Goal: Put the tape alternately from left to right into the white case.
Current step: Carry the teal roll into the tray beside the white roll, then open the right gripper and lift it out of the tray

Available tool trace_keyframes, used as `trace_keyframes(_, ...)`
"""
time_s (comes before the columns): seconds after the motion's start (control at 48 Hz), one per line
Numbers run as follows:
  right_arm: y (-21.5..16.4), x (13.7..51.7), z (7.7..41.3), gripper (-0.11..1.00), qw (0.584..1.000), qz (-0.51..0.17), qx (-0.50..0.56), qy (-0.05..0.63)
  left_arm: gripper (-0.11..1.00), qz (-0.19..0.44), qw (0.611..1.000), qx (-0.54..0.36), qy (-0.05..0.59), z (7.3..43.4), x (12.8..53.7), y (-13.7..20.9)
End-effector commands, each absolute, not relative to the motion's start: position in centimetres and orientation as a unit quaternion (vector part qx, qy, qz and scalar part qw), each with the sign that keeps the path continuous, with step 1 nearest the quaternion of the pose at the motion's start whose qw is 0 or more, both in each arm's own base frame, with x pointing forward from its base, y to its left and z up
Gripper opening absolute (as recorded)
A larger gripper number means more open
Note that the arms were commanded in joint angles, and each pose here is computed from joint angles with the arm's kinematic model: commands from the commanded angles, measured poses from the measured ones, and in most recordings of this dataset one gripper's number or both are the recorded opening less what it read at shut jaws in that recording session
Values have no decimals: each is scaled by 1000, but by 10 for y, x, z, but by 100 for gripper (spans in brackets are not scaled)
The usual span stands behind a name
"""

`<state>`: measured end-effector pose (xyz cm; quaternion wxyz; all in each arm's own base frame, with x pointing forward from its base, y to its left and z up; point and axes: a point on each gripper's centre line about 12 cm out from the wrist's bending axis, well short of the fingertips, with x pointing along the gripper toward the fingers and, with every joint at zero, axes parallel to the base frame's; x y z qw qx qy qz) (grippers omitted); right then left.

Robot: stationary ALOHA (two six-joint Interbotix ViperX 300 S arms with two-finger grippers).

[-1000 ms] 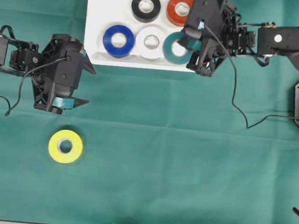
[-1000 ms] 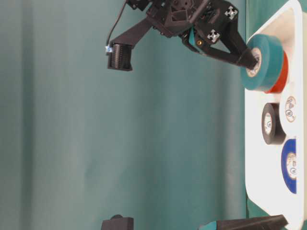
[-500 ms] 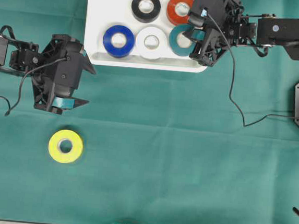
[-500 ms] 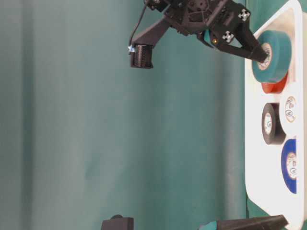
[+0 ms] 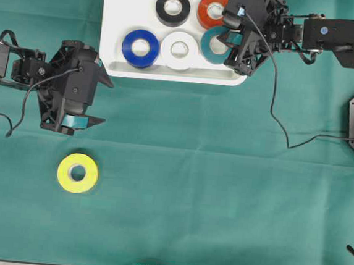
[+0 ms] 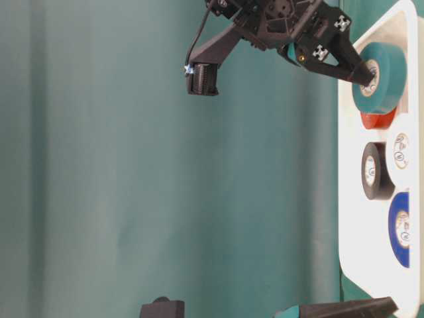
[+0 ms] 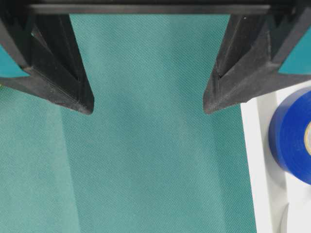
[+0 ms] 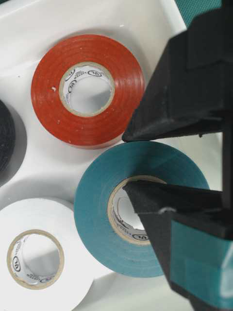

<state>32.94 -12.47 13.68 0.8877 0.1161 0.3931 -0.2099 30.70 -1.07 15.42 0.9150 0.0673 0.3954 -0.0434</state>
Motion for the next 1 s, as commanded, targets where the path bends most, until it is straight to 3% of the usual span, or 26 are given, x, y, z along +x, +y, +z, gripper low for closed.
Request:
trace_keyframes(0.0, -127, 332, 145, 25, 894, -210, 116, 379, 73, -45, 923, 67, 377, 166, 312, -13)
trace_keyframes(0.479, -127, 332, 145, 26, 893, -210, 116, 379, 73, -48, 921, 68, 380, 168, 313, -15)
trace_keyframes(0.688, -127, 332, 144, 84, 893, -211, 115, 381, 73, -49, 919, 69, 385, 167, 312, -15)
trace_keyframes(0.979, -126, 332, 145, 81, 894, -209, 116, 380, 73, -54, 918, 69, 387, 167, 312, -19)
